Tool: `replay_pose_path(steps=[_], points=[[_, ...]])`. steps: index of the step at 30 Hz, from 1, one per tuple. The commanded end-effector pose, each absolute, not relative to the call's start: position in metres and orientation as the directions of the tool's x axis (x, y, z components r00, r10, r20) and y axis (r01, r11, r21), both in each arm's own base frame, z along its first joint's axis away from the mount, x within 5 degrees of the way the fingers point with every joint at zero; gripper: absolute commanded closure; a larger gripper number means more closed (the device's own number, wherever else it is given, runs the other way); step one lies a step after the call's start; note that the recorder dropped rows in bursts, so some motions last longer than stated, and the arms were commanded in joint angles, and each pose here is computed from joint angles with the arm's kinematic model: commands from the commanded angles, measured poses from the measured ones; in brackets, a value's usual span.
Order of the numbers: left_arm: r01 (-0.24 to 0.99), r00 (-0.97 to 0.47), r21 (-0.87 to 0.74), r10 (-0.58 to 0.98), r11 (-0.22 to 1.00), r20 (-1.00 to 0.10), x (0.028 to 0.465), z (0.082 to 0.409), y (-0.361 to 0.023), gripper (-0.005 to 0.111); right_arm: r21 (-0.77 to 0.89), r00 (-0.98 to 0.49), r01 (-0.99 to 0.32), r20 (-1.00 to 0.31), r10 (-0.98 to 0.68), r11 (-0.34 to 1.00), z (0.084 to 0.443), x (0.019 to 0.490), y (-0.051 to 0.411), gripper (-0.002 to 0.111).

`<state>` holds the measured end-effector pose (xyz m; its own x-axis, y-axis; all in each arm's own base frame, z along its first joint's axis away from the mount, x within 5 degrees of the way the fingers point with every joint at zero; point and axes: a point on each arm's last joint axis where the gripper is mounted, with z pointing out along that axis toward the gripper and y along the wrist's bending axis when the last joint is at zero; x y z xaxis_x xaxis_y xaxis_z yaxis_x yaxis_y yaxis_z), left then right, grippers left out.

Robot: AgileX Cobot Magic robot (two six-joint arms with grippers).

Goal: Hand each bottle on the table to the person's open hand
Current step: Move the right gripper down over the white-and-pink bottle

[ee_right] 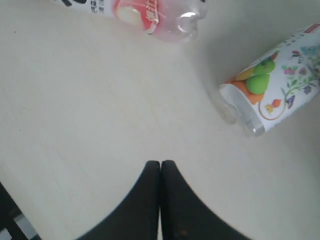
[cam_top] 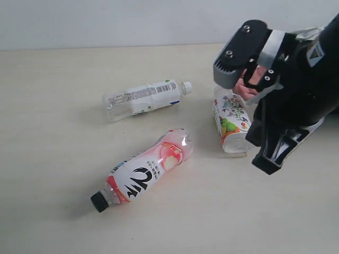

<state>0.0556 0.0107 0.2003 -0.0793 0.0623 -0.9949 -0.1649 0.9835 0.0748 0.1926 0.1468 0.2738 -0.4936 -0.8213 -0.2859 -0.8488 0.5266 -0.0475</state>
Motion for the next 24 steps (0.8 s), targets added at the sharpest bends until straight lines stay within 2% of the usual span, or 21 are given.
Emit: replay_pose_path(steps=[1, 4, 8, 15, 18, 24], points=[[-0.166, -0.069, 0.073, 0.063, 0.983, -0.996, 0.055, 0.200, 0.011, 0.097, -0.044, -0.392, -0.911, -0.214, -0.895, 0.410, 0.262, 0.200, 0.165, 0.105], [-0.166, -0.069, 0.073, 0.063, 0.983, -0.996, 0.055, 0.200, 0.011, 0.097, -0.058, -0.287, -0.951, -0.202, -0.936, 0.304, 0.256, 0.204, 0.183, 0.097], [-0.166, -0.069, 0.073, 0.063, 0.983, -0.996, 0.055, 0.200, 0.011, 0.097, -0.129, -0.126, -0.978, -0.254, -0.959, 0.163, 0.250, 0.211, 0.208, 0.082], [-0.166, -0.069, 0.073, 0.063, 0.983, -0.996, 0.055, 0.200, 0.011, 0.097, -0.288, 0.150, -0.956, -0.295, -0.944, -0.061, 0.236, 0.217, 0.242, 0.043], [-0.166, -0.069, 0.073, 0.063, 0.983, -0.996, 0.055, 0.200, 0.011, 0.097, -0.357, 0.250, -0.922, -0.260, -0.933, -0.148, 0.230, 0.218, 0.251, 0.038], [-0.166, -0.069, 0.073, 0.063, 0.983, -0.996, 0.055, 0.200, 0.011, 0.097, -0.445, 0.430, -0.827, -0.107, -0.897, -0.344, 0.211, 0.220, 0.266, 0.030]])
